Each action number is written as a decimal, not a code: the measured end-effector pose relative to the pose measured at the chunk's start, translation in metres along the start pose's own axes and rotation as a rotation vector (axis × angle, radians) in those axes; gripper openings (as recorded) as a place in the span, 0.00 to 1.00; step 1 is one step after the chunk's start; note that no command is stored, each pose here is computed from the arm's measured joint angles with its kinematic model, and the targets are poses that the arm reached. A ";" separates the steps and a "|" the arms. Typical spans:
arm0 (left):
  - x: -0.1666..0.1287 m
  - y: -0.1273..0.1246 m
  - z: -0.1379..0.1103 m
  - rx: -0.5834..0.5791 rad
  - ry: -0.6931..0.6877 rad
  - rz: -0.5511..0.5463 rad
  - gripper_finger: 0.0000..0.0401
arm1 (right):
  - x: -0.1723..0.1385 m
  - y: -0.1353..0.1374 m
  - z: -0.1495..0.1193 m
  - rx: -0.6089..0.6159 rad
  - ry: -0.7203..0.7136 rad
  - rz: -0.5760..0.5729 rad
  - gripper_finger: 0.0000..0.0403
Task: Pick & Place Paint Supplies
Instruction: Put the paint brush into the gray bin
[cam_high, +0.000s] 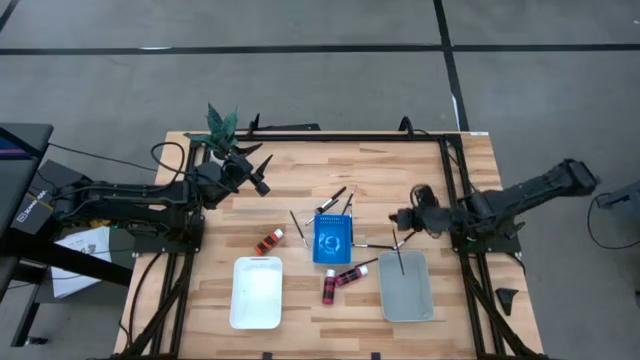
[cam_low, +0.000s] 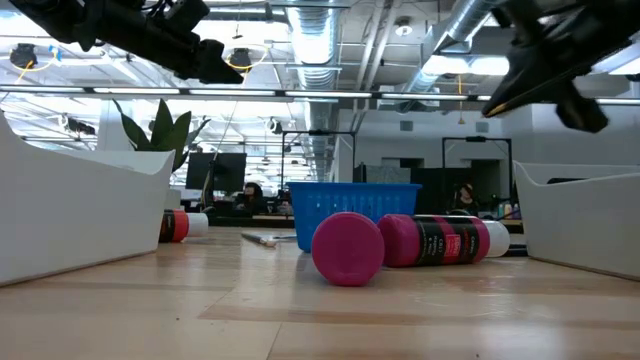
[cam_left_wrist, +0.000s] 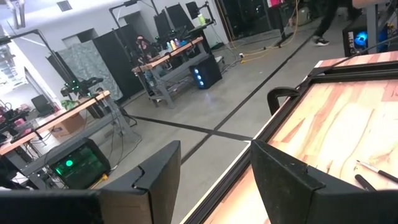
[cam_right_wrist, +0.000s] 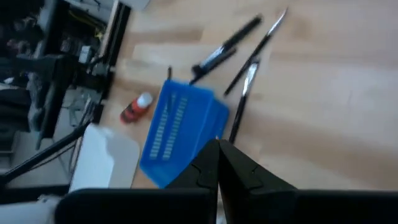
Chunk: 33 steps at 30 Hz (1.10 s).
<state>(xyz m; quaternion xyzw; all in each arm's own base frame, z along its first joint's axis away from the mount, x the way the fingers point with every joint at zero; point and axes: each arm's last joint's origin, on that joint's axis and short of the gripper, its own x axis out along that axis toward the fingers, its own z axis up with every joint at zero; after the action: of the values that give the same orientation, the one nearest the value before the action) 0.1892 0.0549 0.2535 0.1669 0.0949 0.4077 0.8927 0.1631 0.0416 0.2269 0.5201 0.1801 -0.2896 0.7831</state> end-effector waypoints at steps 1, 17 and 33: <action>0.000 0.000 0.001 -0.004 -0.005 0.002 0.46 | -0.001 0.001 -0.007 0.006 0.014 0.003 0.00; -0.005 0.010 0.030 -0.148 -0.325 -0.030 0.46 | -0.013 0.057 -0.087 -0.107 0.134 -0.145 0.00; -0.011 0.016 0.044 -0.218 -0.526 -0.091 0.46 | -0.004 0.061 -0.122 -0.272 0.163 -0.506 0.00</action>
<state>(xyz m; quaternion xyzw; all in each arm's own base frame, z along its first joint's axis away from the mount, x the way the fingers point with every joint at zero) 0.1841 0.0466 0.3012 0.1655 -0.1768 0.3179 0.9167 0.2016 0.1729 0.2246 0.3706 0.4033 -0.4061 0.7314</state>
